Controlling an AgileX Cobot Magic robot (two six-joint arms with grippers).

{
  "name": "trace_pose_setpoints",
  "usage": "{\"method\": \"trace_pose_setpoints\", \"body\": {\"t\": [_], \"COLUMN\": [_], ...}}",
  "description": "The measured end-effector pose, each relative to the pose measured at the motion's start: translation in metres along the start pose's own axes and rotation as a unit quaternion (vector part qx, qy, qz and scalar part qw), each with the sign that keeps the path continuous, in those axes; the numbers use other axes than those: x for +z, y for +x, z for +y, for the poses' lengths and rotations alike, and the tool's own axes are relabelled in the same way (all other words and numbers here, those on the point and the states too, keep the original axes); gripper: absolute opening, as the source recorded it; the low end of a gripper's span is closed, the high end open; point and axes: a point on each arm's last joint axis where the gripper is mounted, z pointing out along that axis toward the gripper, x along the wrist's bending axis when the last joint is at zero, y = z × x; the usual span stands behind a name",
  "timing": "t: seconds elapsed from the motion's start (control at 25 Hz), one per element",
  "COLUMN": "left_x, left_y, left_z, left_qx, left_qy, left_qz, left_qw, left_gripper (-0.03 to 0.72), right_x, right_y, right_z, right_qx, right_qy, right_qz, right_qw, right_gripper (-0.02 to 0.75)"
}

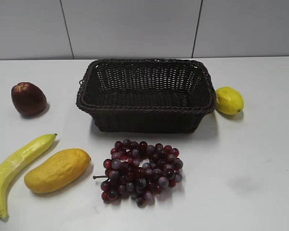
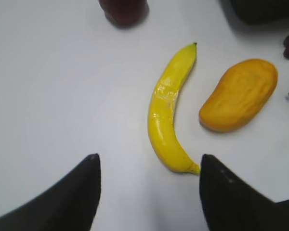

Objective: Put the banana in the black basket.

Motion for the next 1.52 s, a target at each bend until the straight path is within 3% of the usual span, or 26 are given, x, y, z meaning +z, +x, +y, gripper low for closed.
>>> {"method": "trace_pose_setpoints", "body": {"t": [0.08, 0.24, 0.44, 0.88, 1.52], "left_x": [0.042, 0.128, 0.185, 0.197, 0.2], "left_y": [0.01, 0.022, 0.028, 0.033, 0.037], "left_z": [0.013, 0.01, -0.008, -0.004, 0.002], "left_qx": [0.015, 0.02, -0.017, -0.019, -0.009], "left_qy": [0.07, 0.208, 0.275, 0.235, 0.2], "left_qz": [-0.01, -0.036, -0.046, -0.023, -0.004], "left_qw": [0.997, 0.977, 0.96, 0.971, 0.98], "left_gripper": [0.624, 0.616, 0.611, 0.592, 0.591], "right_x": [0.0, 0.0, 0.0, 0.0, 0.0], "right_y": [0.0, 0.0, 0.0, 0.0, 0.0], "right_z": [0.0, 0.0, 0.0, 0.0, 0.0], "right_qx": [0.0, 0.0, 0.0, 0.0, 0.0], "right_qy": [0.0, 0.0, 0.0, 0.0, 0.0], "right_qz": [0.0, 0.0, 0.0, 0.0, 0.0], "right_qw": [1.0, 1.0, 1.0, 1.0, 1.0], "right_gripper": [0.518, 0.518, 0.518, 0.518, 0.518]}}
